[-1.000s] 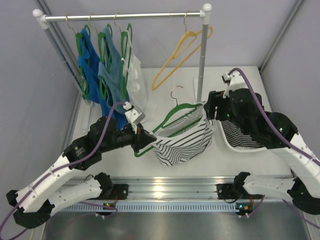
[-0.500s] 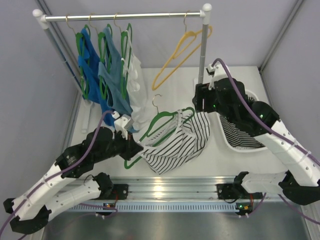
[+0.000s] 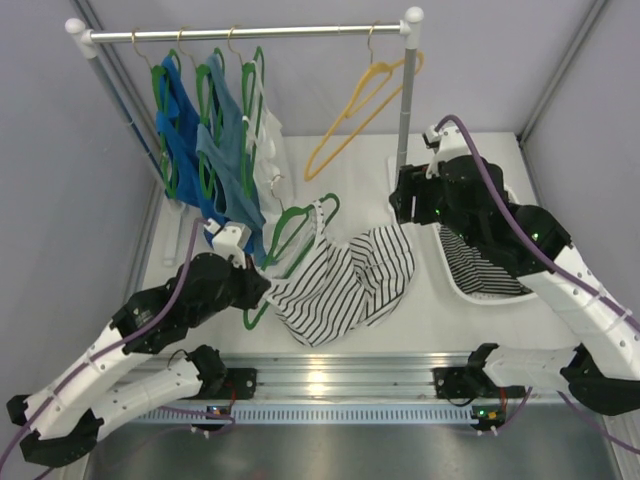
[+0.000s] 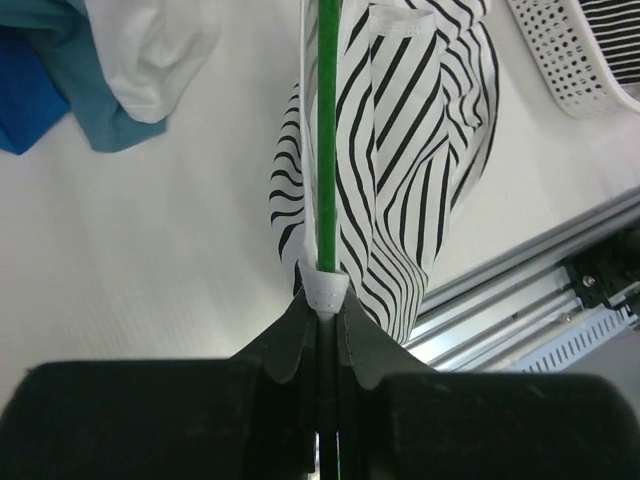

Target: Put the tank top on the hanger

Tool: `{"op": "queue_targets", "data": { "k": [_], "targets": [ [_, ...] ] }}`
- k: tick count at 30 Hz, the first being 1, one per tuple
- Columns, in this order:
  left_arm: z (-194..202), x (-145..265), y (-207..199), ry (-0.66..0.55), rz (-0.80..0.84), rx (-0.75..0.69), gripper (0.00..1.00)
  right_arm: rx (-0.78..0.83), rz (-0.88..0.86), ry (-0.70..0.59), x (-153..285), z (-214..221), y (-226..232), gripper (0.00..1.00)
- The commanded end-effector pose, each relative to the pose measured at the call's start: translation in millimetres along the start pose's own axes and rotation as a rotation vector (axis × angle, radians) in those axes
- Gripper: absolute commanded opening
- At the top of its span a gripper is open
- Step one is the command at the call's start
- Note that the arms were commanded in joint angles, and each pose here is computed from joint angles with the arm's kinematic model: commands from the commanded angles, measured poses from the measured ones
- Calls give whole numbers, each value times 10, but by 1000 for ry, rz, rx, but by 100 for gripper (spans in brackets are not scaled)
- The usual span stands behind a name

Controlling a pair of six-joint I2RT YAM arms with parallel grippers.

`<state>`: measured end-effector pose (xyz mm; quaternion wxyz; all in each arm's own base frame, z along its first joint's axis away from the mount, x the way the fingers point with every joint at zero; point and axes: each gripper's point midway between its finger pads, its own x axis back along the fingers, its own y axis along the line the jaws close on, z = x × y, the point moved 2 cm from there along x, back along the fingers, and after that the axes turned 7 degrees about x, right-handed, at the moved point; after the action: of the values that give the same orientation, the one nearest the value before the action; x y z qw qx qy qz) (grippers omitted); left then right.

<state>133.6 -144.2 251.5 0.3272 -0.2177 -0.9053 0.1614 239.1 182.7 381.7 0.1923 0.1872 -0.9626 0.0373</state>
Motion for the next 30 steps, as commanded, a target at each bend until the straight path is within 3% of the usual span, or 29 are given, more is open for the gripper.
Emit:
{"op": "queue_targets", "data": {
  "k": [1,7,22,30],
  "targets": [
    [-332,-30,-110,-109,-16,17,0,-32,-4,-62,129,-119,-70,62],
    [-450,-212,-353,-87,47,-62,0,-39,13,-63,214,-69,-136,62],
    [-472,-191,-695,-25,229,-208,0,-59,55,-74,352,47,-282,62],
    [-790,-226,-509,-131,29,-162,0,-60,67,-80,390,49,-318,62]
  ]
}}
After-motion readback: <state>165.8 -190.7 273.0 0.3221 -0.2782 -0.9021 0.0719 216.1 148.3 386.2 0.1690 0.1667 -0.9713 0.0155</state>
